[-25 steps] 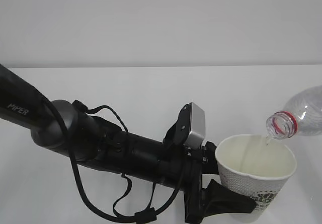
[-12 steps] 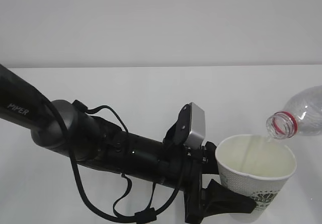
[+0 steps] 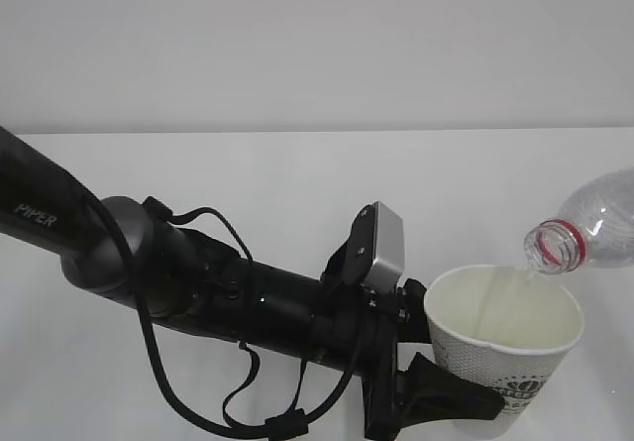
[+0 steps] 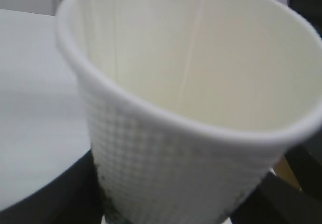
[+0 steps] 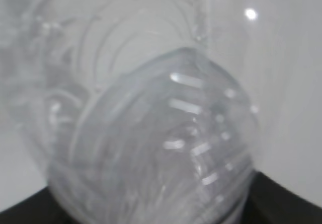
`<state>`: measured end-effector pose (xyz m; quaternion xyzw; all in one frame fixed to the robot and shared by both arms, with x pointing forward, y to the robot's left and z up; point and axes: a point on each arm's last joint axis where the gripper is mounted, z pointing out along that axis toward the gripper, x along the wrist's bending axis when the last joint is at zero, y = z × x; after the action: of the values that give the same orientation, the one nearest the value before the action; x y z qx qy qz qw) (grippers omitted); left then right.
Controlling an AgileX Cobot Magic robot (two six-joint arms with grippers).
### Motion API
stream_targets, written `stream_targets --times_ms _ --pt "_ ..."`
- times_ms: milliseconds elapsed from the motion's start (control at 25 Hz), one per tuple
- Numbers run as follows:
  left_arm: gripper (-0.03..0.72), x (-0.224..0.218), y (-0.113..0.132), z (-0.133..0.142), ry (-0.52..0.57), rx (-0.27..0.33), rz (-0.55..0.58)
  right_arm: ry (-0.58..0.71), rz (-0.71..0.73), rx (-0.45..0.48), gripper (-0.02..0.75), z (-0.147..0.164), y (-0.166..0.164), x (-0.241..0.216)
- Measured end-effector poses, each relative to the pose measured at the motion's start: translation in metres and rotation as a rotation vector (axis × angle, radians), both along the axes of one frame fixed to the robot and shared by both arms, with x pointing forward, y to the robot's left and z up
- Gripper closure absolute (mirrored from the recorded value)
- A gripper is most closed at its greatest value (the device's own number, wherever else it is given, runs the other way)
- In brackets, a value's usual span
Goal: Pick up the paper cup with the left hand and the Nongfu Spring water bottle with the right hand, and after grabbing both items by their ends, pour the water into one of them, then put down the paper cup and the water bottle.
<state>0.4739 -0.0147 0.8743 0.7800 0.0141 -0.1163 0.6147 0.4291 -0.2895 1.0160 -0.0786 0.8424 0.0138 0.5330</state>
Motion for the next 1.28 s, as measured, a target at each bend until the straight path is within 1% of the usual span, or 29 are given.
stream_targets --times_ms 1280 --pt "0.203 0.0000 0.0000 0.0000 0.000 0.000 0.000 0.001 0.004 -0.015 0.316 -0.0003 -0.0003 -0.0001"
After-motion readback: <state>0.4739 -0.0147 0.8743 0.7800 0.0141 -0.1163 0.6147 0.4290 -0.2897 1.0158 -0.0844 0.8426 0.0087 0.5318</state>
